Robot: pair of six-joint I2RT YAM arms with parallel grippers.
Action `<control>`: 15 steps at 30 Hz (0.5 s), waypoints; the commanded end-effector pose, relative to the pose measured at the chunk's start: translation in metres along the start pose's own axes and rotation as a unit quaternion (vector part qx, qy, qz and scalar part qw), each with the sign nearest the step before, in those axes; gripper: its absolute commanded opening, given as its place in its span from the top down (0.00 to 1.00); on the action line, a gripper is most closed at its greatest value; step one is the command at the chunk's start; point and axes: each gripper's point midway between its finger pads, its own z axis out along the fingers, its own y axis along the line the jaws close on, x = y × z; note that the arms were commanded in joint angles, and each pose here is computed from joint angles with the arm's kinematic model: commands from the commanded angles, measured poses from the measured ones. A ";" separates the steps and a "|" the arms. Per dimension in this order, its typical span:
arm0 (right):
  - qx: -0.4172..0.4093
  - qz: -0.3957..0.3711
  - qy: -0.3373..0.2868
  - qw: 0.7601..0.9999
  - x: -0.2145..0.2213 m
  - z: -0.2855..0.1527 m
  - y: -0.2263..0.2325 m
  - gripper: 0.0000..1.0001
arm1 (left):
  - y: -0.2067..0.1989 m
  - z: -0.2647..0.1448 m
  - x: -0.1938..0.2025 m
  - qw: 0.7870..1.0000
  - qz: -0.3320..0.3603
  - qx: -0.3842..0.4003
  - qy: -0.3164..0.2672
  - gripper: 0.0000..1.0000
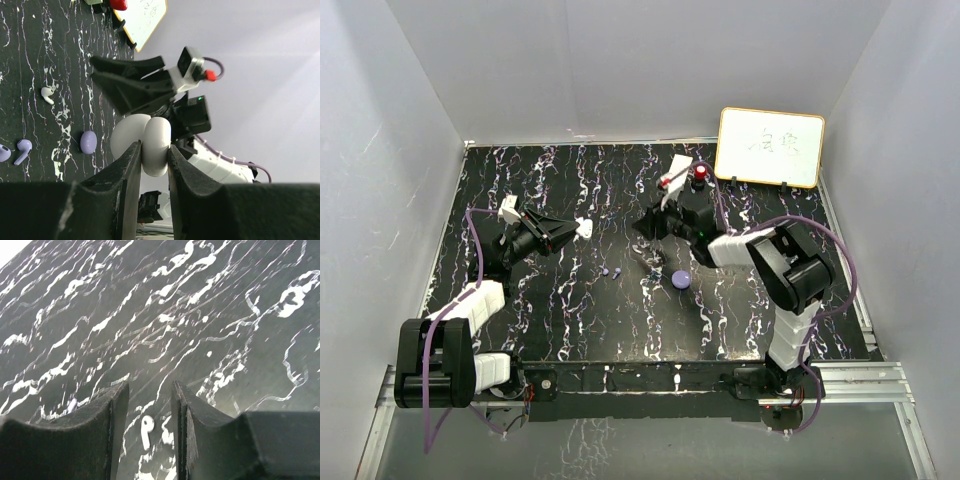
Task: Insert the wireless bluetooth earbuds into the charging case
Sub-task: Adjust the earbud at the center of the board.
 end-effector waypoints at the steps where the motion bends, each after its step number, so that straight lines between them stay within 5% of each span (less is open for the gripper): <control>1: 0.073 0.002 0.048 0.996 -0.032 0.008 -0.011 0.64 | -0.011 0.001 -0.001 1.000 0.014 0.014 0.004 1.00; 6: 0.122 0.012 0.141 0.982 -0.017 0.015 -0.011 0.71 | -0.011 0.001 -0.001 1.000 0.014 0.015 0.002 1.00; 15: 0.163 0.023 0.223 0.961 0.009 0.016 0.018 0.65 | -0.011 -0.001 0.001 1.000 0.013 0.015 0.002 1.00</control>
